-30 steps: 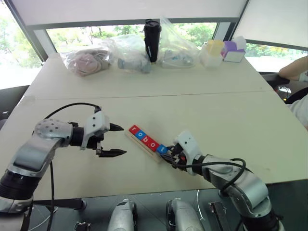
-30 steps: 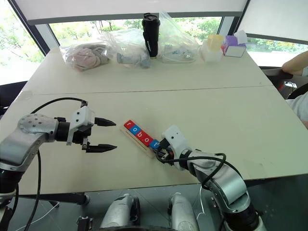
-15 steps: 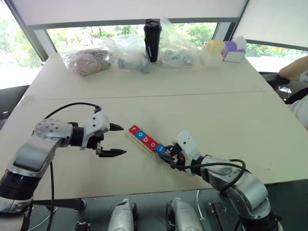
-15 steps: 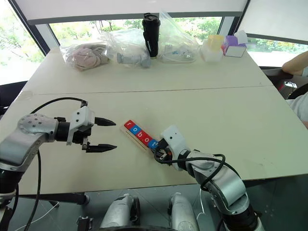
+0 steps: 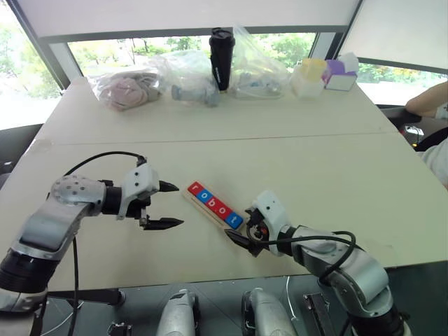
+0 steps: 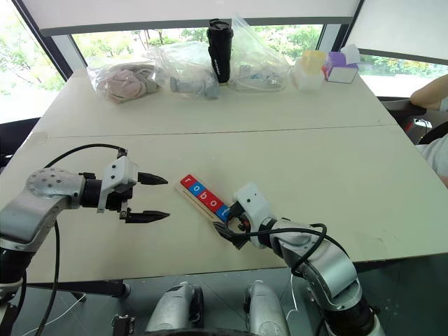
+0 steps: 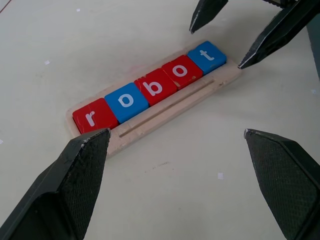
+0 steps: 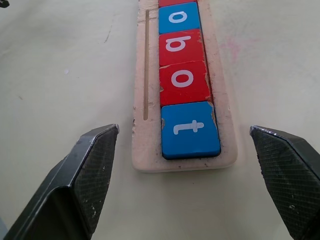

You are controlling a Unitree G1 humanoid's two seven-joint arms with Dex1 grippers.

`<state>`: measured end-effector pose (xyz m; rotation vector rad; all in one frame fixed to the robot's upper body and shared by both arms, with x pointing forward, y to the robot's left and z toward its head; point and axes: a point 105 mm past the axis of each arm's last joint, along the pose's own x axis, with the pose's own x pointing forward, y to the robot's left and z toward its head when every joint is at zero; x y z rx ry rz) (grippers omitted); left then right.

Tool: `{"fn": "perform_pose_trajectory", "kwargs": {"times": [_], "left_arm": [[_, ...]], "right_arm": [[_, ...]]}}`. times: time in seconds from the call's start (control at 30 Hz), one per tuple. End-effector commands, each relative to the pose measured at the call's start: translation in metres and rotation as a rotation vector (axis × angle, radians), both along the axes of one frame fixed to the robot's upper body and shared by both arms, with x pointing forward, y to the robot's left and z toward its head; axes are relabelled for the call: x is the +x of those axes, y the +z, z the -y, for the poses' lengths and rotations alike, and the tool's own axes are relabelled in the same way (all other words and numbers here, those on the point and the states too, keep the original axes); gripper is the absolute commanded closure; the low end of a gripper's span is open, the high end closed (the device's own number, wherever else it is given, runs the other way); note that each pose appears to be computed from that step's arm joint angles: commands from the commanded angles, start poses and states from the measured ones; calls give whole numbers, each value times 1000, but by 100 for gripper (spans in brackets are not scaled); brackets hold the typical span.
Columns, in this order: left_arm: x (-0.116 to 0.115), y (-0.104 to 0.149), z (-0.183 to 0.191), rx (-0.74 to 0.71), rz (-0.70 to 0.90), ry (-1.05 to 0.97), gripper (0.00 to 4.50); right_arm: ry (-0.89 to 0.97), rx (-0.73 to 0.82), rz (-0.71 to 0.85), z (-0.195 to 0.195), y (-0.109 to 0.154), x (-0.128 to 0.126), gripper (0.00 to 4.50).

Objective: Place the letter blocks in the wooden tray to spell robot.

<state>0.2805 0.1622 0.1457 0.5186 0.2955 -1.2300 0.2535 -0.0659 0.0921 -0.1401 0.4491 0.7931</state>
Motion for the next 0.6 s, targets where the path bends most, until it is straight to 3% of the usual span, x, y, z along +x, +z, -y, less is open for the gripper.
{"fn": "perform_pose_trajectory", "kwargs": {"times": [0.03,0.23,0.33,0.6], "left_arm": [[0,7,1,3,34,-8,0],[1,8,-4,-26,19,23,0],[1,4,-11,-32,0,50,0],[-5,-9,-30,-83,-57,169,0]], "right_arm": [[28,71,83,-1,26,1,7],[70,212,259,36,85,4,7],[56,207,294,62,100,1,7],[-5,50,201,97,54,-10,7]]}}
